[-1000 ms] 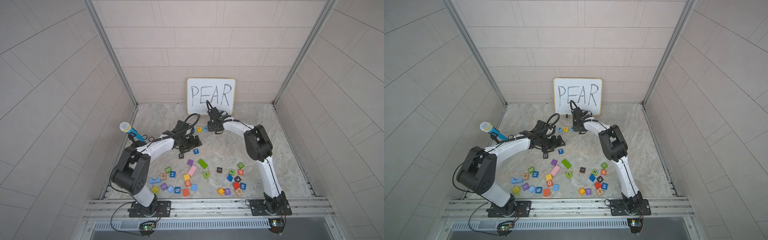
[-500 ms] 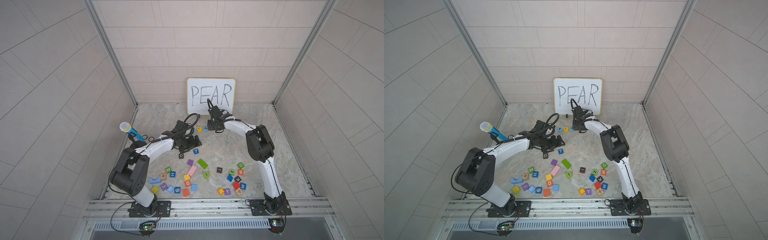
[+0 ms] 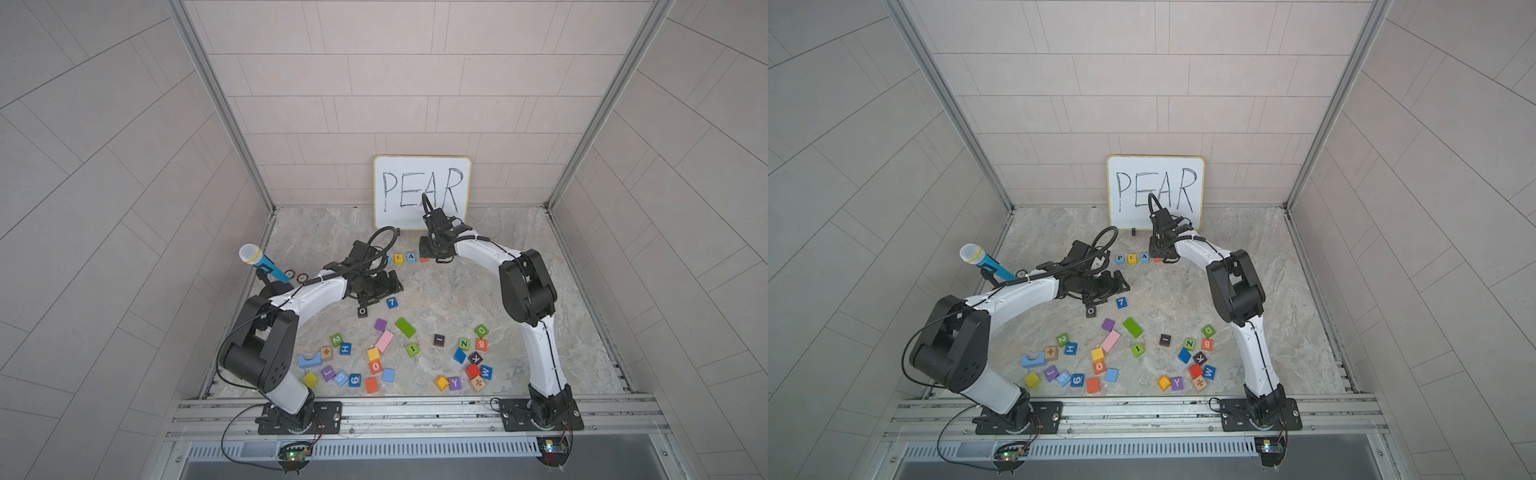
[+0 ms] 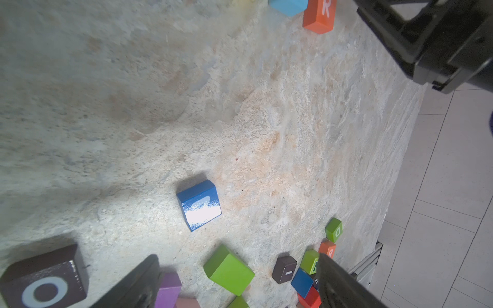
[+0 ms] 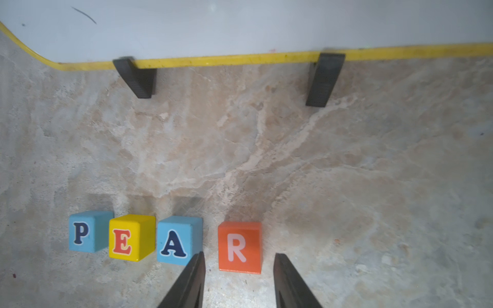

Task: Spell the uppercase word “pear” with letter blocks
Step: Place the letter block at the center of the board, then adjust the letter block at the center of the board.

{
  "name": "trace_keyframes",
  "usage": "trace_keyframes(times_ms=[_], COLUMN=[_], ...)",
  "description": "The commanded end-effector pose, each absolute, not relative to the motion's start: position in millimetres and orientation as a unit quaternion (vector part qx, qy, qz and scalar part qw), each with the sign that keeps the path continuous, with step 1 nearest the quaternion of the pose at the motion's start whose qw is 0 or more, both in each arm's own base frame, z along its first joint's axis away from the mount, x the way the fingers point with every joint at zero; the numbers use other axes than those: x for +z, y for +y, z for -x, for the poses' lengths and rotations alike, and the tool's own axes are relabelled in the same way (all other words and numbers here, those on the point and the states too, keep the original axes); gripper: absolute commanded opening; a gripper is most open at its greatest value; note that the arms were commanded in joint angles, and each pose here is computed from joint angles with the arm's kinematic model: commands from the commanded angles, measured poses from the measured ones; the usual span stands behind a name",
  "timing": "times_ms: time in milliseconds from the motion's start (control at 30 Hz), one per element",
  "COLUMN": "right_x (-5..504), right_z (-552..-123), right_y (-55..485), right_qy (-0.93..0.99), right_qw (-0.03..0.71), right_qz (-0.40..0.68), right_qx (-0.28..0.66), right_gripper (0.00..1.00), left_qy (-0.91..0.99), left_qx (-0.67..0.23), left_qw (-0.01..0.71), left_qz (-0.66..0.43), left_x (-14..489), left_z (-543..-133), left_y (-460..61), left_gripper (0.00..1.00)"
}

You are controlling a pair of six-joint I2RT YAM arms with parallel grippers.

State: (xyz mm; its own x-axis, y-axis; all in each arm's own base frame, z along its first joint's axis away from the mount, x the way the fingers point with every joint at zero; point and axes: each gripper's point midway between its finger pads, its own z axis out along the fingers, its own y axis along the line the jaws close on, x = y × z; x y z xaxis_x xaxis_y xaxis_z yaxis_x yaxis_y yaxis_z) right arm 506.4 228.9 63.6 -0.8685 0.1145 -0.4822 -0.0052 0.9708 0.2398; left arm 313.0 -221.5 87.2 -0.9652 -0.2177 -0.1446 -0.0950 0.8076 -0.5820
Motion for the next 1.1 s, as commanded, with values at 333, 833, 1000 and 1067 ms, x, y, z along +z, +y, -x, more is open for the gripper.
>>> trace_keyframes(times_ms=[333,833,1000,1067], right_x=[61,57,56,55], right_z=[-503,-503,-504,-503], right_y=[223,229,230,230], right_qy=[0.957,0.955,0.955,0.955], right_qw=[0.248,0.242,0.241,0.240], right_qz=[-0.052,-0.056,-0.059,-0.059], right_qx=[0.143,0.160,0.162,0.164], right_gripper=[0.46,0.43,0.43,0.43], left_qy=[0.943,0.943,0.943,0.943], left_qx=[-0.303,-0.304,-0.303,-0.303], left_qw=[0.113,0.115,0.114,0.115], left_qz=[0.077,0.077,0.076,0.076], left_x=[92,94,93,93], left_z=[-313,-313,-313,-313], left_y=[-220,-220,-220,-220], left_gripper=[0.95,0.95,0.95,0.95])
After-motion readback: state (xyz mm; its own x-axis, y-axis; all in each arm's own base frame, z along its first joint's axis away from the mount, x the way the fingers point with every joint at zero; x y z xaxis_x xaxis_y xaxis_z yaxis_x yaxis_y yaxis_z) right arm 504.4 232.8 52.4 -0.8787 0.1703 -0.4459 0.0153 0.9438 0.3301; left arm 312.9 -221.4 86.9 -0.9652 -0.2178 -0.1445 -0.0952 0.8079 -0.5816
